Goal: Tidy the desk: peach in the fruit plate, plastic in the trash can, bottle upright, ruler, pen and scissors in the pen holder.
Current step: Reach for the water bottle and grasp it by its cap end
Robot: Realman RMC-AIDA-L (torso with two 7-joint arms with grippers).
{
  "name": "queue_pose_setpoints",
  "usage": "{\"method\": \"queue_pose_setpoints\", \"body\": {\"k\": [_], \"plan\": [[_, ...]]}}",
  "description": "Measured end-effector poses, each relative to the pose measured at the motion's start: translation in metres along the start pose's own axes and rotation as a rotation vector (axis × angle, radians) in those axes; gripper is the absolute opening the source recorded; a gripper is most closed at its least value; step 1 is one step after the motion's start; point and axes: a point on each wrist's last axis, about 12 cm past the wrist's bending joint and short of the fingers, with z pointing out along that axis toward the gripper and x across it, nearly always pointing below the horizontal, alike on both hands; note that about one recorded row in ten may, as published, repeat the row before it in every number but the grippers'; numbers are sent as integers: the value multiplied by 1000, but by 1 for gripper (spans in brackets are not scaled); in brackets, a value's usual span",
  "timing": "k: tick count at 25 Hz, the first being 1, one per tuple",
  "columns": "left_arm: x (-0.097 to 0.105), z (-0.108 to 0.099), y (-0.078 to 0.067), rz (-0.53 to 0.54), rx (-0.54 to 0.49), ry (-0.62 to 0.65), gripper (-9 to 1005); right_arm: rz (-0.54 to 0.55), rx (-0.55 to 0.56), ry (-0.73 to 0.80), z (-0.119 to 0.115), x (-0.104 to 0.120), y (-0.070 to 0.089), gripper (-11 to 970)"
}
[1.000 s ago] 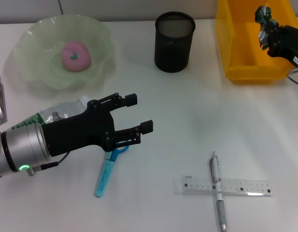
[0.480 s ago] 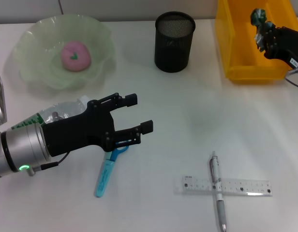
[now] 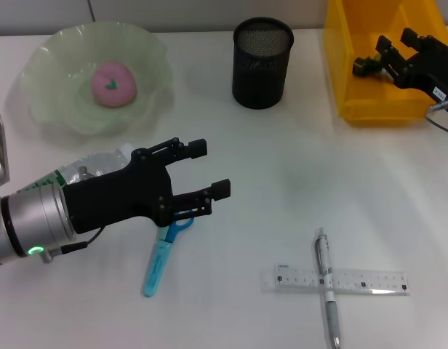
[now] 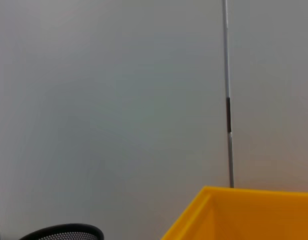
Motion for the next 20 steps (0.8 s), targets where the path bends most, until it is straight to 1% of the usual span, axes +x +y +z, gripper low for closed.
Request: {"method": "queue_pose_setpoints", "body": {"k": [1,12,20], "plan": [[0,0,0,1,0,0,811,0,2,3,0,0,0,412],[2,-1,-1,-3,-4,0,811,6,6,-1,0,0,-1,640],[2,-2,-2,-5,-2,-2,811,9,0,-9,-1,-1,0,647]]}}
